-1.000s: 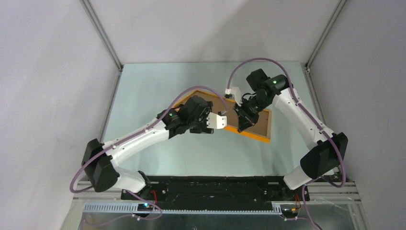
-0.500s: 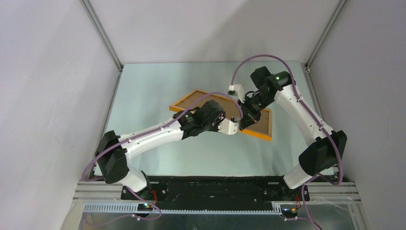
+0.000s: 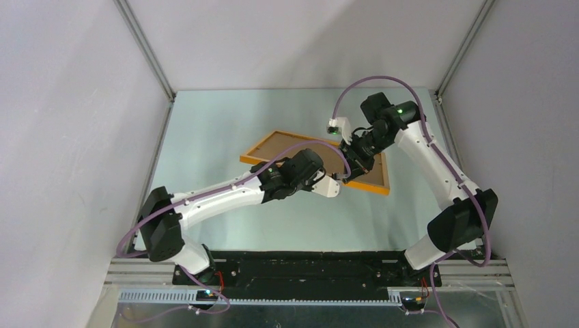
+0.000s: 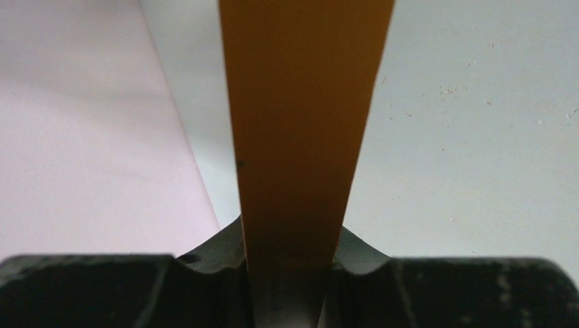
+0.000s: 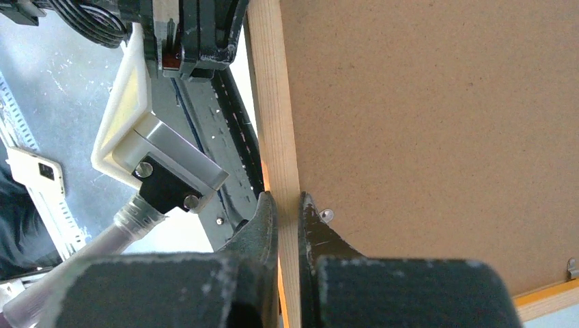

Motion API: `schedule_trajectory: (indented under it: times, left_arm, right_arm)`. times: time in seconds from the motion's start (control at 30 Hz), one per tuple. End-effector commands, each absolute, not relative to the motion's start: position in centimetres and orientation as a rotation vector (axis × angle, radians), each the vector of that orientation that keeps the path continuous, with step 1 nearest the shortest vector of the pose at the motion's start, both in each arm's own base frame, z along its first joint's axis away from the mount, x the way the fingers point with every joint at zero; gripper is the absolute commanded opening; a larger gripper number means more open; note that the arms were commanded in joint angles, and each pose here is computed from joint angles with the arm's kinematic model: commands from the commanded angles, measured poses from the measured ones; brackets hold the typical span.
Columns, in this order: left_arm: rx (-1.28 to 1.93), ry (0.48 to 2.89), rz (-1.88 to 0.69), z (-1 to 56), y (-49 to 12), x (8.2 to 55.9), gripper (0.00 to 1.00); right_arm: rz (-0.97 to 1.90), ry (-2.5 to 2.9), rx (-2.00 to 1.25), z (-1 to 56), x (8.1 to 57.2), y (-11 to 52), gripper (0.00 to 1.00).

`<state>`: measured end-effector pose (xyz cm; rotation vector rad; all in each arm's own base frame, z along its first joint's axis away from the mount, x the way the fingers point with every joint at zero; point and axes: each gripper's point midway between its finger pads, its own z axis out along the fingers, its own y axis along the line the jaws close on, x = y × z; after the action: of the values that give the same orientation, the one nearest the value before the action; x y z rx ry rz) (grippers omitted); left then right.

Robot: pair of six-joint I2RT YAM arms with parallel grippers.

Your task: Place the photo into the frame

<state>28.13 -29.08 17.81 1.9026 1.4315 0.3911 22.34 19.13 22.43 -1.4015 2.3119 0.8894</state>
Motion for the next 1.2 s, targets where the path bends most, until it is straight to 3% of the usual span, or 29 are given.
schedule_trajectory:
  times: [0.0, 0.23, 0.37, 0.67, 1.17]
  left_arm:
    - [1.767, 1.452, 0.348, 22.2, -29.0, 27.4, 0.00]
    - [1.755, 1.465, 0.273, 24.1, -28.5, 26.1, 0.00]
    - [1.759, 1.478, 0.245, 24.5, -28.0, 25.4, 0.00]
    - [1.811, 1.491, 0.234, 24.8, -26.2, 24.0, 0.00]
    - [1.873, 1.494, 0.199, 27.5, -25.1, 22.7, 0.00]
  right_arm:
    - [0.769, 2.228, -1.308, 25.6, 23.9, 18.8, 0.02]
    - [0.660, 2.180, -1.228, 27.5, 24.8, 18.2, 0.47]
    - [0.587, 2.133, -1.187, 28.9, 24.9, 17.4, 0.61]
    - [0.449, 1.978, -1.163, 31.7, 22.8, 15.5, 0.76]
    - [0.413, 1.840, -1.283, 32.2, 18.0, 16.8, 0.83]
